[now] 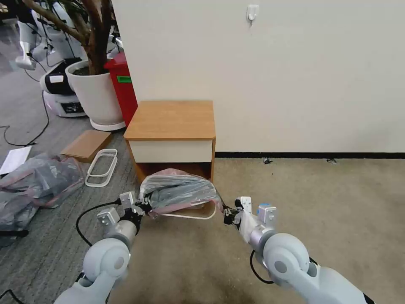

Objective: Pick up the garbage bag from the table and place it over the trash can.

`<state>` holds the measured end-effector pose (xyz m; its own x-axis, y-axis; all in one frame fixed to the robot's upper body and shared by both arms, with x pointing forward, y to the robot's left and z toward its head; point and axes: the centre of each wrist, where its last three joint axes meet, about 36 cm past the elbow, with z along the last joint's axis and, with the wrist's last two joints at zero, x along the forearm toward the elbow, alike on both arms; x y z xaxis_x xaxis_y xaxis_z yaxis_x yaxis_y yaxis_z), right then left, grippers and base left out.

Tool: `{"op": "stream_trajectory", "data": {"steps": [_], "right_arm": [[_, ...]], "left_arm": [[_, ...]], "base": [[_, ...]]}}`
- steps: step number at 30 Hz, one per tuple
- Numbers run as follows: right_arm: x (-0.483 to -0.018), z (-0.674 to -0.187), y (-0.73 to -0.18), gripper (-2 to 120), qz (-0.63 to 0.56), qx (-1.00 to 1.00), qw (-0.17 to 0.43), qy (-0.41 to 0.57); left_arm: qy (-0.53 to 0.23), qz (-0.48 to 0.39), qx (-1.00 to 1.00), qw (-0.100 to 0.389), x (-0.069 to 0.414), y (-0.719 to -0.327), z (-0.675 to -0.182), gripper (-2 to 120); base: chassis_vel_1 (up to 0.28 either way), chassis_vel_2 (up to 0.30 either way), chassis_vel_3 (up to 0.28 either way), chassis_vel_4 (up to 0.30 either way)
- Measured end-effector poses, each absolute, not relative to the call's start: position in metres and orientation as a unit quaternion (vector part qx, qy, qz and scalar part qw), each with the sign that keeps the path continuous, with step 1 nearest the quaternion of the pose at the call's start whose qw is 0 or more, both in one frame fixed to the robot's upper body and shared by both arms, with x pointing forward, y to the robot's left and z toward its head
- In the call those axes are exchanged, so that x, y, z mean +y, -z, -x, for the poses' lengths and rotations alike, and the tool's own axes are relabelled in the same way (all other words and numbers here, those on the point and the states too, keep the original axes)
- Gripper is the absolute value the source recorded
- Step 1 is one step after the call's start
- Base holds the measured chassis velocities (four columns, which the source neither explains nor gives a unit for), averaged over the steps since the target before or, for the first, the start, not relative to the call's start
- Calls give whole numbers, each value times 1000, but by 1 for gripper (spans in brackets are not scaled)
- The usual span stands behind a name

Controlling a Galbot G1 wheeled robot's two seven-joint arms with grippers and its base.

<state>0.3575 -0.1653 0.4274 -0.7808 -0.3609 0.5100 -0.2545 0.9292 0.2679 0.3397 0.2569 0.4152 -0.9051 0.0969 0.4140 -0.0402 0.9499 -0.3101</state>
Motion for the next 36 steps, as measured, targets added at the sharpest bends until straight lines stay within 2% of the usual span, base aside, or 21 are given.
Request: {"op": "stream_trajectory", "data": {"steps": [8, 15, 24, 29, 36], "right_arm": [[-179, -369, -415, 6, -150, -941, 297, 69], [-166, -349, -416, 7, -170, -934, 305, 80], [-167, -346, -422, 7, -173, -935, 299, 78], [-169, -347, -414, 7, -167, -936, 303, 66], [-171, -348, -405, 7, -149, -951, 269, 35]], "left_arm": [[-176, 51, -961, 207, 260, -421, -331, 3], [-205, 29, -957, 200, 255, -427, -336, 3], [-193, -1, -962, 194, 258, -422, -339, 3], [-212, -17, -957, 196, 259, -426, -341, 3], [-222, -29, -954, 198, 261, -428, -343, 3]], "base": [[0, 0, 0, 0], [0, 0, 0, 0], [0, 0, 0, 0], [0, 0, 0, 0], [0, 0, 0, 0]]}}
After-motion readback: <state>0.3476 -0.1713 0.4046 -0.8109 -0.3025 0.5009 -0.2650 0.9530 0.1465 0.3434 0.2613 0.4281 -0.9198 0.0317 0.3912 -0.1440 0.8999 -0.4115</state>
